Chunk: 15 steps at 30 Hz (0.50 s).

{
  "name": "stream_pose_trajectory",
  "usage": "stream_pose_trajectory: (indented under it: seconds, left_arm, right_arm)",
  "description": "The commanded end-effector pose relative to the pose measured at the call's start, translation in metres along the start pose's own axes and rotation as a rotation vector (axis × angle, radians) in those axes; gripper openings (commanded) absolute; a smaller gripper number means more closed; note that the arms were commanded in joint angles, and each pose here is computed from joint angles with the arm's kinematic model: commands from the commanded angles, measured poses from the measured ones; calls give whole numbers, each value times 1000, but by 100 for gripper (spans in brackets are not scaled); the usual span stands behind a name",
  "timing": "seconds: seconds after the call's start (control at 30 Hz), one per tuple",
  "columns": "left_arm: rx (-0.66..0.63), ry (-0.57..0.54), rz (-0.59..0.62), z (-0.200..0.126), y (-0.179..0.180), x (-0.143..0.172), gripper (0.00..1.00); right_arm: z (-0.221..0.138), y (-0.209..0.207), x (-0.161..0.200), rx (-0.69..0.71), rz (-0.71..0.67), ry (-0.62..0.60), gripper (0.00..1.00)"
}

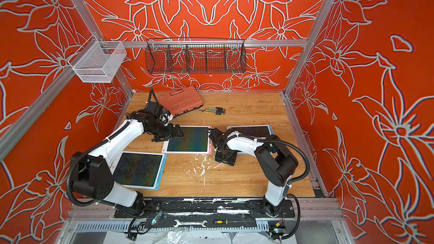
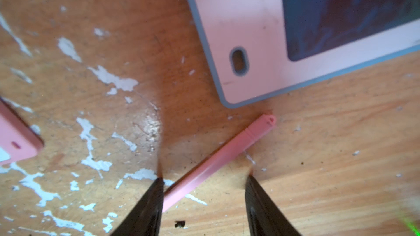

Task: Place the stylus back onto the writing tablet
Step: Pick up the stylus from the center of the board.

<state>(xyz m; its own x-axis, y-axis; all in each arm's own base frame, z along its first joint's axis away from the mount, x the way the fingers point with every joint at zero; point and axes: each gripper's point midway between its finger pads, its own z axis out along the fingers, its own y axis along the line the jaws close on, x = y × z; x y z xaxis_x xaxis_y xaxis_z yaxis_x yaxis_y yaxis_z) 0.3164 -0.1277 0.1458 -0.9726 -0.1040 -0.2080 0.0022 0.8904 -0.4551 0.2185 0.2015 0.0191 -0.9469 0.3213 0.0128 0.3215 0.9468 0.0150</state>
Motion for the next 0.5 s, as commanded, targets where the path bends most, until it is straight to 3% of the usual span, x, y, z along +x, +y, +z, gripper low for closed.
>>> stream_pose_trajectory:
  seconds: [0.0,0.2,0.47]
  left_arm:
    - [3,7,18,-2,-2,5,97]
    - [6,9,19,-2,-3,5,97]
    - [44,18,31,-3,-12,9,97]
  right_arm:
    - [12,-26,13,95,19,36,49]
    - [13,-32,15,121,-13,40,34]
    - [12,-29,13,141,-89,34,22]
